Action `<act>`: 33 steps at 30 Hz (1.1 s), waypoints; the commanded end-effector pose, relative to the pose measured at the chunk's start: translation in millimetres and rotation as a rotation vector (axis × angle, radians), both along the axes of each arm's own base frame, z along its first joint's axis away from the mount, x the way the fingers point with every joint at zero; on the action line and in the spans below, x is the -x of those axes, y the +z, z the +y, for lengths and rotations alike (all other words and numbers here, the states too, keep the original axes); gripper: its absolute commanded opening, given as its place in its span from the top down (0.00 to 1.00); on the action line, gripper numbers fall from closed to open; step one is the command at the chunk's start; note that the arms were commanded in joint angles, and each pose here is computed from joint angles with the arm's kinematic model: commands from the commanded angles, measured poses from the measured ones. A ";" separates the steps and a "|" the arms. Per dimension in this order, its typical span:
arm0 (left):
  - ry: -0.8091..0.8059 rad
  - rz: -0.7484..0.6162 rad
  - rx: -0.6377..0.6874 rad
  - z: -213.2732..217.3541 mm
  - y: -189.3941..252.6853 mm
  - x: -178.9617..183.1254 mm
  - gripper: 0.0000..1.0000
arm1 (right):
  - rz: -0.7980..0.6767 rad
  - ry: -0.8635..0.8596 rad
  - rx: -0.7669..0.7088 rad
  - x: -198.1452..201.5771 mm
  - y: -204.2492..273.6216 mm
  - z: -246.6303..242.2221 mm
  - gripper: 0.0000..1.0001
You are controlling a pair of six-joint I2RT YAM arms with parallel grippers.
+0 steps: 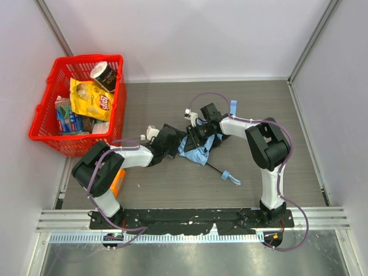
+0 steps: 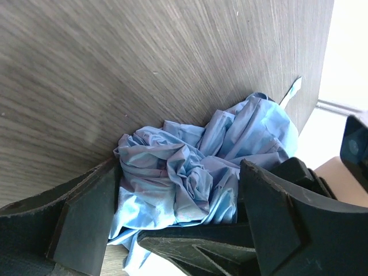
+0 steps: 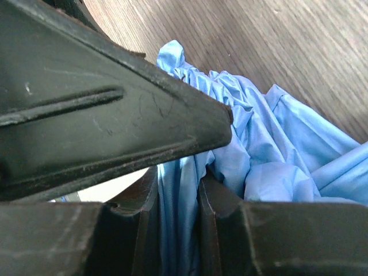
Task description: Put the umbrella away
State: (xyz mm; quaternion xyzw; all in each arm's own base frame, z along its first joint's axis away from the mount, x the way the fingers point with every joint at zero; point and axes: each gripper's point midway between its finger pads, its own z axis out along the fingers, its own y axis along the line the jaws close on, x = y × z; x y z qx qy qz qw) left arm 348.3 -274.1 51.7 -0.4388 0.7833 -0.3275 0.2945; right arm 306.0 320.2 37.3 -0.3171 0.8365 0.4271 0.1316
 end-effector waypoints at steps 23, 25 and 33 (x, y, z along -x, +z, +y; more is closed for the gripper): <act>-0.121 0.131 0.033 -18.6 -37.1 71.8 0.10 | -0.113 0.094 0.088 19.6 0.4 8.6 0.99; -0.107 0.133 0.056 -12.6 -40.5 77.5 0.07 | -0.154 0.067 0.072 11.6 12.1 9.6 0.99; -0.114 0.133 0.096 -12.1 -35.5 76.6 0.00 | -0.206 0.026 0.038 9.7 34.4 3.8 0.99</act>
